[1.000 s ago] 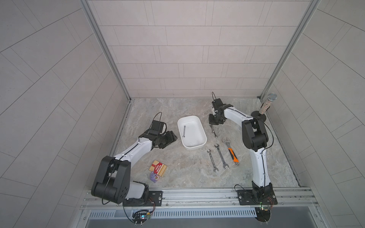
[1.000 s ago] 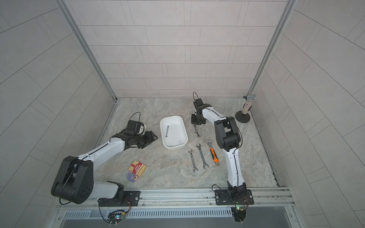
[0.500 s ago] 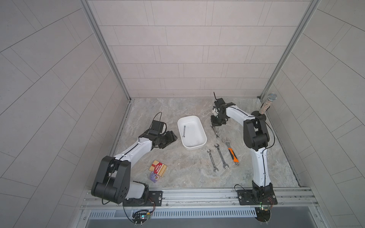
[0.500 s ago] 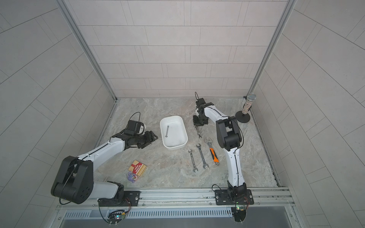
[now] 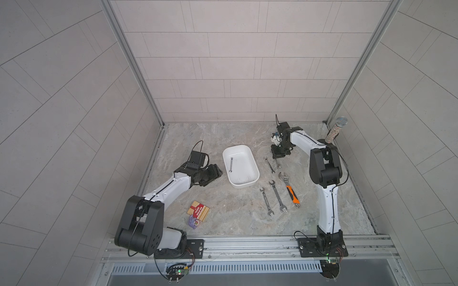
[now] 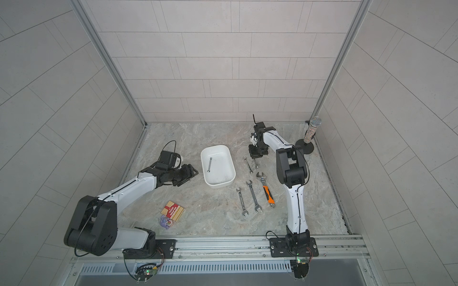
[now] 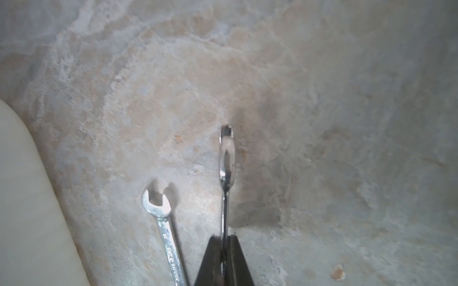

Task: Take out the wrench from the storage box
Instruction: Adjust the wrench at the center of the board, then adjust the wrench in the storage box.

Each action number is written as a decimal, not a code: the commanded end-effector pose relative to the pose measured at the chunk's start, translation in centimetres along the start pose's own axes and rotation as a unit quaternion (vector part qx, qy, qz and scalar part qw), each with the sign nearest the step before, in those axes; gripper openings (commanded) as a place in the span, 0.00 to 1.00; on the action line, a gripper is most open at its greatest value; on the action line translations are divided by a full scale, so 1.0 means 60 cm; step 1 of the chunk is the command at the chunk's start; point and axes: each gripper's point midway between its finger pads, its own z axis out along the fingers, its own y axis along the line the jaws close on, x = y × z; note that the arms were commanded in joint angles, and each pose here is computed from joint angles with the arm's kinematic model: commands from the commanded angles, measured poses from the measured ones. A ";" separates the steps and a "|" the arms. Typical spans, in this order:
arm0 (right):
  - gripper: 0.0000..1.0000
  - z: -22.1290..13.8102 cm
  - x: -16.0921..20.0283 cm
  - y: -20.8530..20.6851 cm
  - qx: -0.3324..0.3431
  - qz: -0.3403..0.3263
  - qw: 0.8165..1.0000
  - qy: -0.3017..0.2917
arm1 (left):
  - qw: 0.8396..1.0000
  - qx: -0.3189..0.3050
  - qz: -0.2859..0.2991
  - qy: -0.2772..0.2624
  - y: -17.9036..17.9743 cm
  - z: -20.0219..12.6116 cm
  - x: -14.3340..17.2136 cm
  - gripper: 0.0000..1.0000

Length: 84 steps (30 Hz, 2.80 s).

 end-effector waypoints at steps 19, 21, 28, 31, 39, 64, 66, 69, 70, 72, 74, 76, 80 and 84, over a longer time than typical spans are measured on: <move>0.32 -0.146 -0.033 0.156 0.055 0.035 0.979 -0.191 | 1.000 -0.008 0.002 0.002 -0.017 0.021 0.004 0.67; 0.32 -0.129 -0.026 0.226 0.044 0.016 0.978 -0.203 | 1.000 -0.008 0.003 0.006 -0.021 0.026 0.007 0.67; 0.31 -0.002 0.005 0.385 0.035 -0.074 0.985 -0.150 | 1.000 -0.019 0.003 0.012 -0.009 0.029 0.016 0.67; 0.33 0.042 0.020 0.406 0.050 -0.104 0.985 -0.126 | 1.000 -0.022 0.007 0.009 -0.006 0.025 0.014 0.67; 0.35 0.098 0.020 0.398 0.100 -0.128 0.981 -0.105 | 1.000 -0.012 0.008 0.019 -0.008 0.028 0.021 0.67; 0.10 0.091 0.052 0.357 0.078 -0.140 0.987 -0.032 | 1.000 -0.004 0.004 0.014 -0.011 0.023 0.021 0.67; 0.10 0.086 0.055 0.355 0.079 -0.140 0.987 -0.029 | 1.000 -0.004 0.004 0.015 -0.011 0.024 0.022 0.67; 0.11 0.081 0.059 0.352 0.082 -0.142 0.986 -0.022 | 1.000 -0.003 0.002 0.015 -0.011 0.024 0.021 0.67; 0.11 0.080 0.060 0.351 0.084 -0.143 0.986 -0.021 | 1.000 -0.002 0.002 0.015 -0.011 0.024 0.020 0.67; 0.12 0.076 0.060 0.349 0.087 -0.146 0.985 -0.017 | 1.000 -0.001 0.002 0.014 -0.012 0.022 0.018 0.67; 0.15 0.073 0.062 0.348 0.090 -0.149 0.985 -0.012 | 1.000 0.000 0.001 0.014 -0.012 0.022 0.017 0.67; 0.21 0.072 0.062 0.348 0.093 -0.153 0.984 -0.005 | 1.000 0.002 0.001 0.012 -0.012 0.021 0.016 0.67; 0.30 0.074 0.065 0.347 0.097 -0.159 0.982 0.009 | 1.000 0.006 0.000 0.012 -0.016 0.020 0.013 0.67; 0.31 0.081 0.069 0.343 0.102 -0.161 0.981 0.020 | 1.000 0.008 -0.001 0.011 -0.016 0.019 0.012 0.67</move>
